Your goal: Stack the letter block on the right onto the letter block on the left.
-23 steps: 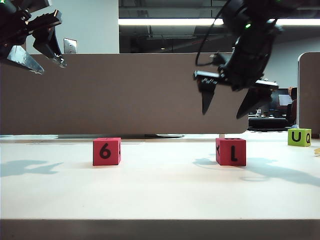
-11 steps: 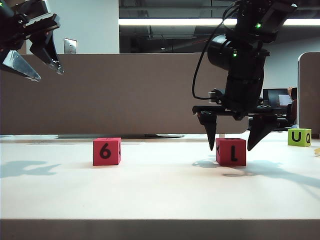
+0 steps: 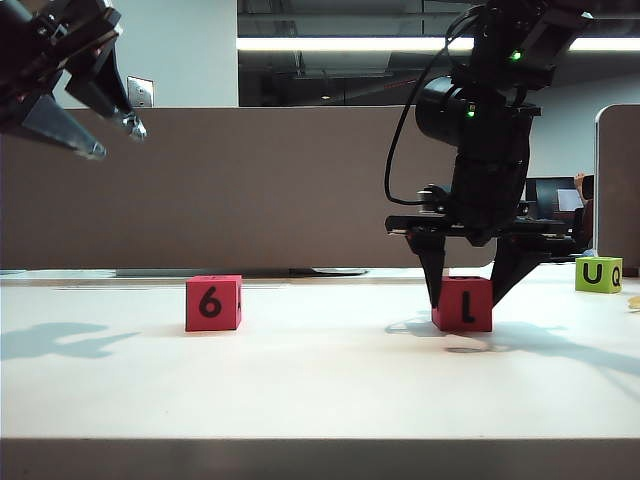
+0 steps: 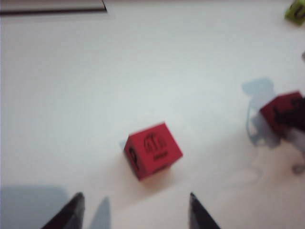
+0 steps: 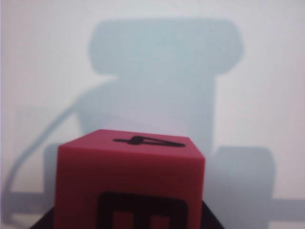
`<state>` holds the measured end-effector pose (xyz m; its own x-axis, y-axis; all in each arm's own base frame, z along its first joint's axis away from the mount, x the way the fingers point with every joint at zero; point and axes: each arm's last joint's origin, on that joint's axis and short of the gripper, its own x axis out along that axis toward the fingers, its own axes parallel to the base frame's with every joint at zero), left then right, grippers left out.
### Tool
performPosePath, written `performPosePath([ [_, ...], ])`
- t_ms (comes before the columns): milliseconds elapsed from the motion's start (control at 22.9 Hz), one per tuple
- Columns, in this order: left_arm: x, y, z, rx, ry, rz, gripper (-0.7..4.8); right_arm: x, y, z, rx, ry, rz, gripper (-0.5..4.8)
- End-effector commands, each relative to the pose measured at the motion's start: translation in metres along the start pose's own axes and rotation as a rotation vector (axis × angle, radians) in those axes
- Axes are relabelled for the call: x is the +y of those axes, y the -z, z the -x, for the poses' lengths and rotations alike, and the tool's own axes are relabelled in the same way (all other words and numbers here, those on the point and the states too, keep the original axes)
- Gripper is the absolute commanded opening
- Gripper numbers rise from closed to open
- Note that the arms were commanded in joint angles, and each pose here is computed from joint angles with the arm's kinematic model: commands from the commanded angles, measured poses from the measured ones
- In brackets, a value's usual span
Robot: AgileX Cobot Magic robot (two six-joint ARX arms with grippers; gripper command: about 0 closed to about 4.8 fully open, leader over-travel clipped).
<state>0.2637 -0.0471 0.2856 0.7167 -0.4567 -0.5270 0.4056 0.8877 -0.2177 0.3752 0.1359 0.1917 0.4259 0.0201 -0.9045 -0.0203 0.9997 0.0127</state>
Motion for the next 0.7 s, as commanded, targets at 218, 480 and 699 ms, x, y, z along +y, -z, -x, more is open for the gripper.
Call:
performPosePath([
  [218, 0.0, 0.008, 0.003, 0.094, -0.019, -0.045, 2.78, 0.011, -0.02, 0.021, -0.043, -0.197, 0.096, 3.04],
  [480, 0.0, 0.008, 0.003, 0.095, -0.024, -0.054, 2.78, 0.056, -0.059, 0.089, -0.258, -0.41, 0.275, 3.05],
  [699, 0.0, 0.008, 0.003, 0.098, -0.024, -0.067, 2.78, 0.112, -0.059, 0.113, -0.352, -0.453, 0.537, 3.05],
])
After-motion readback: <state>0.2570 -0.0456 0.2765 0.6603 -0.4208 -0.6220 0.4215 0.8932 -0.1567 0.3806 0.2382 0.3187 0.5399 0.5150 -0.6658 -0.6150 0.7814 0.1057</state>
